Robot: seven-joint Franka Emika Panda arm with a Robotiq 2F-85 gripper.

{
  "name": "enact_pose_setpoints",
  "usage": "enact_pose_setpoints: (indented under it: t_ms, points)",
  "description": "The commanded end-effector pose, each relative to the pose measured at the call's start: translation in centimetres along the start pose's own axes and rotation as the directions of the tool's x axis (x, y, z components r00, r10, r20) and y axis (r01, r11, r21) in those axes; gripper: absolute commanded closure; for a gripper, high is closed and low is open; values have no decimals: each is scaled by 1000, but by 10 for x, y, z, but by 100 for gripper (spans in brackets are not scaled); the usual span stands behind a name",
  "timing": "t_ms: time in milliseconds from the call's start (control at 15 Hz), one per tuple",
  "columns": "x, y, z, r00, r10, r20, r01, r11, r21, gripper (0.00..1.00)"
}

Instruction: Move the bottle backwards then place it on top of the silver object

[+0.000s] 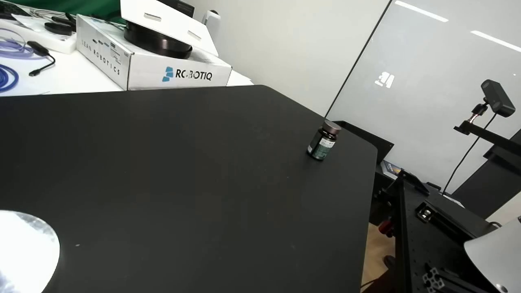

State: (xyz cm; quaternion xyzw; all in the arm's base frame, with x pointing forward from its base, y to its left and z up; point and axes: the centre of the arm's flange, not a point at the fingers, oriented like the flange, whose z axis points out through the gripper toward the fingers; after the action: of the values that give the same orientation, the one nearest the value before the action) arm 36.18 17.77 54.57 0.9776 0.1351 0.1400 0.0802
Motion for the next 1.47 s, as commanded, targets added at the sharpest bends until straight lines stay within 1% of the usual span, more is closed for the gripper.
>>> enact_pose_setpoints:
  t_ms: [0, 133, 200, 533, 800, 933, 1133, 1200, 1267, 1400]
  points:
    - [-38, 42, 35, 992, 53, -110, -51, 998, 29, 0]
    - [-56, 72, 65, 987, 78, -138, -70, 996, 60, 0]
    - [-65, 87, 81, 987, 89, -134, -80, 994, 68, 0]
    - [-110, 171, 163, 982, 176, -67, -168, 981, 100, 0]
    - [-124, 244, 212, 963, 269, -33, -264, 958, 115, 0]
    - [-134, 269, 237, 950, 313, 4, -310, 942, 131, 0]
    - [-150, 281, 275, 938, 339, 66, -346, 926, 152, 0]
    - [-151, 279, 286, 931, 350, 101, -362, 922, 135, 0]
    - [-158, 273, 259, 938, 340, 71, -346, 928, 139, 0]
    - [-161, 273, 276, 934, 342, 105, -354, 926, 132, 0]
